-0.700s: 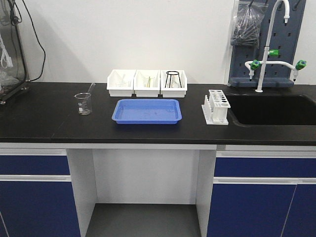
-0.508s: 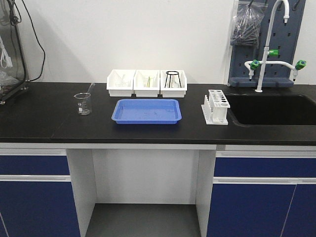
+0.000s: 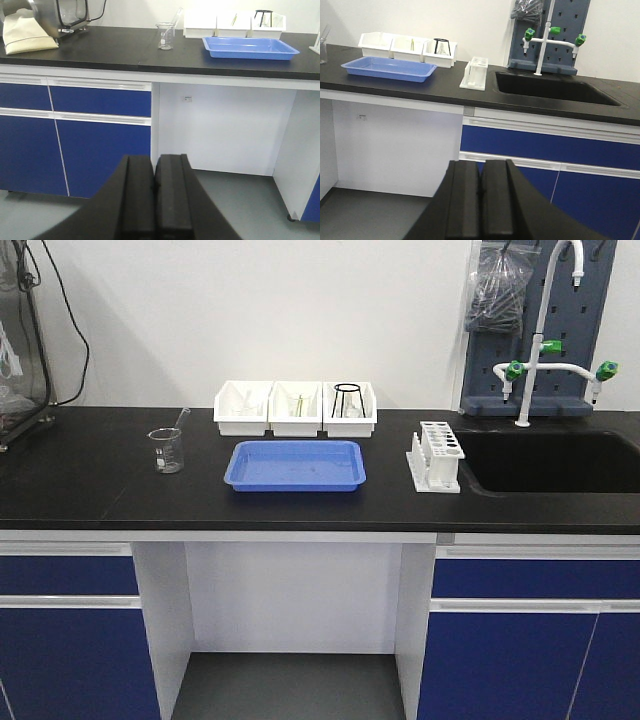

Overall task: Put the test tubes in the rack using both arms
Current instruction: 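Drive the base up to the bench facing the white bins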

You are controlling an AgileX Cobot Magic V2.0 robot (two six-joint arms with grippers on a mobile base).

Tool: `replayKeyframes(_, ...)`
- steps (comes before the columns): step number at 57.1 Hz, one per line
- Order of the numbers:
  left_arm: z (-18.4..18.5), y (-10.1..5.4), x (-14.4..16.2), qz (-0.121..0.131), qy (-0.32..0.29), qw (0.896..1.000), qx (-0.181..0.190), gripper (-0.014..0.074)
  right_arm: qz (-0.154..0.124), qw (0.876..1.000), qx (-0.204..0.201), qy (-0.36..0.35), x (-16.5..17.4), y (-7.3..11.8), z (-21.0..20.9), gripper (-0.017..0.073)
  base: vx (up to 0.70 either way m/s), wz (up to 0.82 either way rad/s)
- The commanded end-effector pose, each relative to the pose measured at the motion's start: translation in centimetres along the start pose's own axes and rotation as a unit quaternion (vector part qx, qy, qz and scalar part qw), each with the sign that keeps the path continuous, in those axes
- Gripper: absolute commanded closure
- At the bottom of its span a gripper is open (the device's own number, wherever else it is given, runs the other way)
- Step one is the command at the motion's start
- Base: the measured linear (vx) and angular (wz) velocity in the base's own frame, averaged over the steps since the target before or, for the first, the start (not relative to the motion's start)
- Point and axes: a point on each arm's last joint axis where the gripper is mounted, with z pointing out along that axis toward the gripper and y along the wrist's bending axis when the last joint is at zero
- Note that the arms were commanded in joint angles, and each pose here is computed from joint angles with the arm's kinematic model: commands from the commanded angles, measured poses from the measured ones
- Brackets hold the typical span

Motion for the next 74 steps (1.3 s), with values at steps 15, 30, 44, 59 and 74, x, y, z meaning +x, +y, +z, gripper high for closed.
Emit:
replayKeyframes(15, -0.34, -0.06, -1.63, -0.004, -0.06, 0.998, 0.003, 0.0598, -0.002, 0.999, 0.001, -0.04, -0.33, 0.05, -0.03, 0.0568, 0.05, -0.03)
replayKeyframes(30, -0.34, -0.06, -1.63, -0.004, -0.06, 0.998, 0.003, 0.0598, -0.002, 0.999, 0.001, -0.04, -0.33, 0.05, -0.03, 0.0568, 0.12, 0.0)
replayKeyframes(44, -0.34, -0.06, -1.63, -0.004, -0.06, 0.998, 0.003, 0.0598, -0.002, 0.999, 0.001, -0.04, -0.33, 0.05, -0.03, 0.0568, 0.16, 0.06)
replayKeyframes(59, -0.34, -0.06, -1.63, -0.004, -0.06, 0.998, 0.003, 0.0598, -0.002, 0.999, 0.001, -0.04, -0.33, 0.05, -0.03, 0.0568, 0.2, -0.06)
replayKeyframes(74, -0.34, -0.06, -1.63, -0.004, -0.06, 0.998, 0.003, 0.0598, -0.002, 0.999, 0.001, -0.04, -0.33, 0.05, -0.03, 0.0568, 0.28, -0.01)
